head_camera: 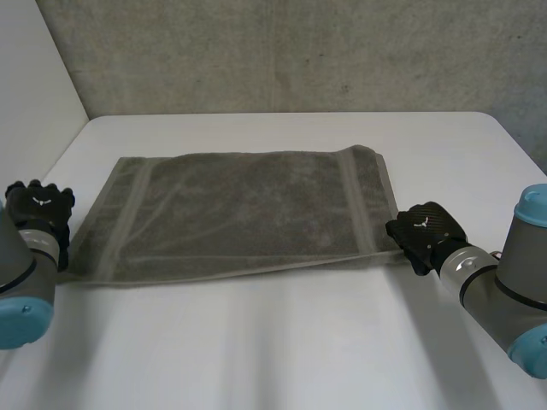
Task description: Fold the towel.
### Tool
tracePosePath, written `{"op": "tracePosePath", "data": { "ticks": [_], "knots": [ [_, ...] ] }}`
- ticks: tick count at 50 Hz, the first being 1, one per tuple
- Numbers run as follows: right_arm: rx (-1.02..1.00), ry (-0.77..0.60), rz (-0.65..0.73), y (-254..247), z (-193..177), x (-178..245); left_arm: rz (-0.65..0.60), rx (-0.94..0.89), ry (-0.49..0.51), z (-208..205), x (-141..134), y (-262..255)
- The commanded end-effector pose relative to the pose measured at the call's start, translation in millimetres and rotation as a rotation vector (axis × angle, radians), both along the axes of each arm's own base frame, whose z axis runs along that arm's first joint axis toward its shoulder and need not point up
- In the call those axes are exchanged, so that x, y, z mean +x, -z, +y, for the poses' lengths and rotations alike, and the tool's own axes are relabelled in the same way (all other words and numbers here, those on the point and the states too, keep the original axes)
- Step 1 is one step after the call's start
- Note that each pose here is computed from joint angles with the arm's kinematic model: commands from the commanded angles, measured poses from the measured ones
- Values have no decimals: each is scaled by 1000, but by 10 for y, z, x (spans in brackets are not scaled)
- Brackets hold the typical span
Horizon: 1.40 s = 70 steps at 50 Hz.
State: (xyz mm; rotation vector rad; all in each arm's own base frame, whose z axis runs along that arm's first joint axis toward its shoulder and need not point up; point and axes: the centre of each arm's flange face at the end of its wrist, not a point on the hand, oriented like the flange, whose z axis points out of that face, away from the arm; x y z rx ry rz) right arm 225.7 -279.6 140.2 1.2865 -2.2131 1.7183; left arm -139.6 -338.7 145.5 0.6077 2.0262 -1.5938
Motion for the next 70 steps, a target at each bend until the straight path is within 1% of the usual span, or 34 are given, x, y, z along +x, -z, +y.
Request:
{"op": "tracePosePath", "data": {
  "ticks": [1, 2, 3, 5, 11, 13, 16, 21, 26, 34, 49, 59, 70],
  "knots": [
    [1, -2, 1, 2, 8, 5, 33, -52, 130, 182, -115, -244],
    [2, -2, 1, 7, 8, 5, 40, -50, 172, 215, -153, -251],
    [2, -2, 1, 7, 8, 5, 41, -50, 172, 215, -153, -252],
    [1, 0, 1, 2, 5, 1, 54, -36, 243, 256, -209, -247],
    [4, 0, 1, 6, 7, -4, 56, 8, 282, 268, -166, -189],
    [5, 3, 2, 11, 3, -9, 67, 65, 284, 286, -91, -144],
    [3, 3, 0, 2, -3, -11, 71, 96, 285, 290, -45, -124],
    [1, 5, 0, 2, -8, -15, 44, 222, 333, 353, 61, -18],
    [1, 3, -1, 2, -8, -14, 16, 265, 338, 351, 118, 73],
    [1, 3, 1, 2, -8, -14, 26, 301, 338, 303, 123, 218],
    [3, 6, 0, 7, -15, -23, 15, 246, 344, 113, 101, 288],
    [4, 6, 0, 11, -17, -26, 65, 234, 349, 37, 37, 286],
    [4, 6, 1, 13, -21, -25, 66, 235, 364, 9, -17, 323]
  ]
}}
